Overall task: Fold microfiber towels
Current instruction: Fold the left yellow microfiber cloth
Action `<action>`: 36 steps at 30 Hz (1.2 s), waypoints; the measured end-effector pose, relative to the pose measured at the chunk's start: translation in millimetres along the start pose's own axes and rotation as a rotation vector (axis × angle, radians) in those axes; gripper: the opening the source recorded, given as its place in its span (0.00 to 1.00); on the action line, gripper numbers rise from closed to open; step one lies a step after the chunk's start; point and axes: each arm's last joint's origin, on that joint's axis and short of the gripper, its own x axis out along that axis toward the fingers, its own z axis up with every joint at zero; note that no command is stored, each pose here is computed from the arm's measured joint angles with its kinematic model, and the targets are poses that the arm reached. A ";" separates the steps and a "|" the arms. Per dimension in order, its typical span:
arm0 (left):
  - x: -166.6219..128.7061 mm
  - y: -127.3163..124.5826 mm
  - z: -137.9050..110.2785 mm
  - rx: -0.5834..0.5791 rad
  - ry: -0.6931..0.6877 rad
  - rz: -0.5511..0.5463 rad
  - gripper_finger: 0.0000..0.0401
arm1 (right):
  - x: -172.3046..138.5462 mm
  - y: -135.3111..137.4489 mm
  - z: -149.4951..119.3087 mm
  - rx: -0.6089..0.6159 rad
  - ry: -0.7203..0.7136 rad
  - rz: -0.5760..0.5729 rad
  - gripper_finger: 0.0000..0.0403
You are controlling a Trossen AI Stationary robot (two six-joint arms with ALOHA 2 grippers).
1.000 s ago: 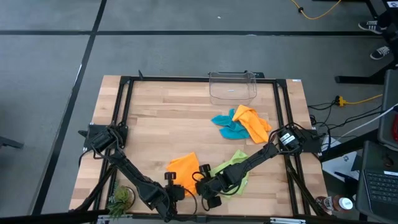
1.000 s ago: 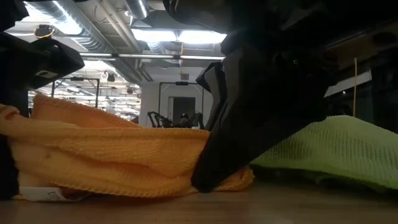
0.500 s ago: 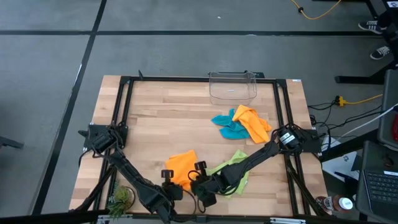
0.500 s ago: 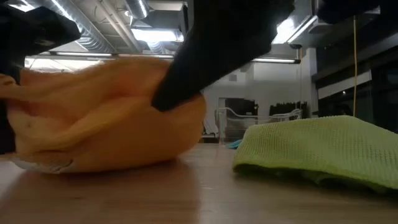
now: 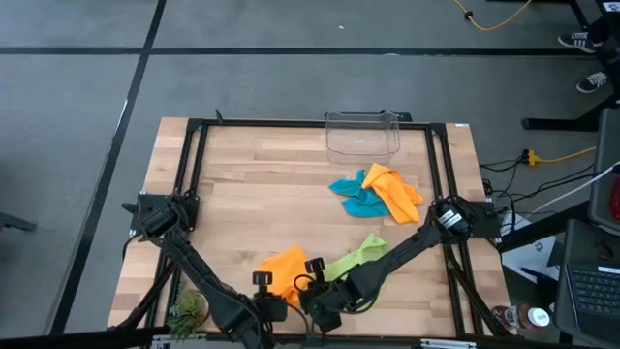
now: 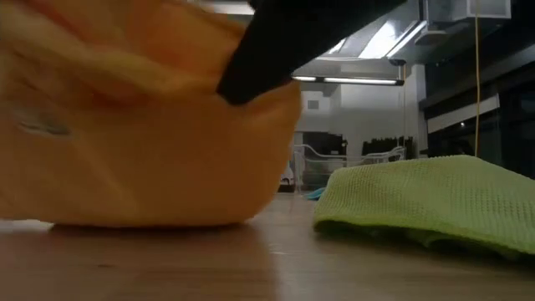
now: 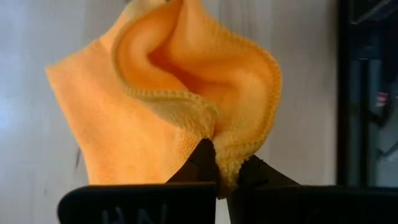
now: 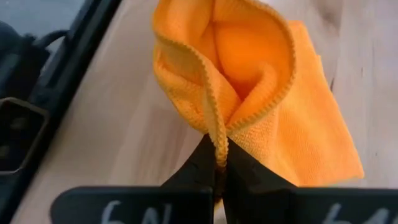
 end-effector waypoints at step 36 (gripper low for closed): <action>44.9 43.0 -40.8 -0.149 0.245 0.273 0.00 | 54.6 -68.7 -12.7 0.092 0.109 -0.179 0.02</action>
